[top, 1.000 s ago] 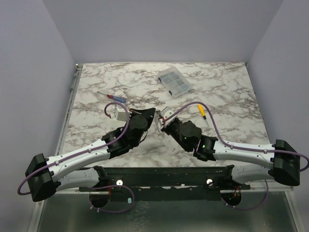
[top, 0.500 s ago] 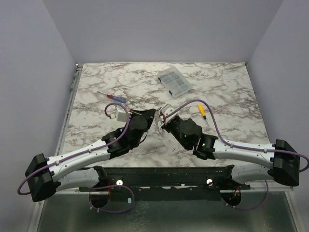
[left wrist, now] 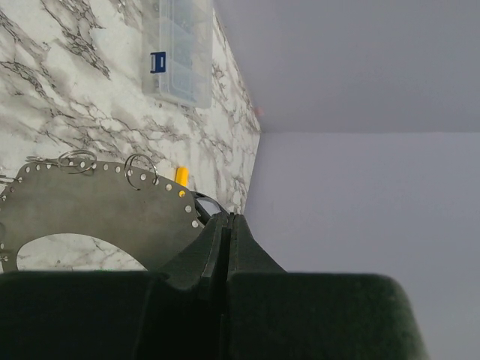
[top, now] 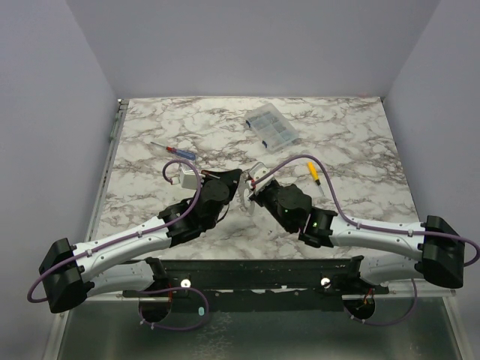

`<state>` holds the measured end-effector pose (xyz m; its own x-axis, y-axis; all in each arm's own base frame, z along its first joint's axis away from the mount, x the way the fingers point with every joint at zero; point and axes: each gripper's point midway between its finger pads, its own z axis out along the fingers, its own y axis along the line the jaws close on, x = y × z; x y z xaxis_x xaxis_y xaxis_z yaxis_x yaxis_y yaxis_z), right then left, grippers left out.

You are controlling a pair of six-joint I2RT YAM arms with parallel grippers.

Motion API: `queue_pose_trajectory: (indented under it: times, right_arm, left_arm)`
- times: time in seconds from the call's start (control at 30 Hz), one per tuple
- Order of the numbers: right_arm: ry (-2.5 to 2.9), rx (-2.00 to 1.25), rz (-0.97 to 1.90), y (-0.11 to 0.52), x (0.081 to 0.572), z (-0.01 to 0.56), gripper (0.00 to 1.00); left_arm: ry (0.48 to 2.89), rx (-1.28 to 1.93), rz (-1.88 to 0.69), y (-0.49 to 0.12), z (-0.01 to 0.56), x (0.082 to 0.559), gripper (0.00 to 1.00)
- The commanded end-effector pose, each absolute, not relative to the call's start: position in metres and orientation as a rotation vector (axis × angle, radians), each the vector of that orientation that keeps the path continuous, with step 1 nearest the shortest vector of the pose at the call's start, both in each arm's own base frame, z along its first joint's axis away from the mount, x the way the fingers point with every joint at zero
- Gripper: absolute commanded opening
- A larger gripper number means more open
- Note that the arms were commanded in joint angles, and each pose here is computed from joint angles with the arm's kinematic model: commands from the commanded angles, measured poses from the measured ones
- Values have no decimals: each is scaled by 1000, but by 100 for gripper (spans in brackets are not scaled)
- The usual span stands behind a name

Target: Put the keys on the keyring

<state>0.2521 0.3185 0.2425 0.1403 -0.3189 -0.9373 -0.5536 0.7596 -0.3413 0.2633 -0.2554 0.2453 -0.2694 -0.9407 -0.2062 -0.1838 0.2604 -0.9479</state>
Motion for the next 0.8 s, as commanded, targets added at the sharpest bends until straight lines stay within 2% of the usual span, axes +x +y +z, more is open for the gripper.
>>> queue_pose_trajectory:
  times: [0.0, 0.77]
  right_arm:
    - [1449, -746, 218, 325, 255, 250, 1]
    - [1433, -696, 196, 321, 260, 264, 1]
  left_arm:
    - [1641, -1060, -1133, -255, 252, 260, 0]
    - [1659, -1037, -1124, -256, 248, 258, 0]
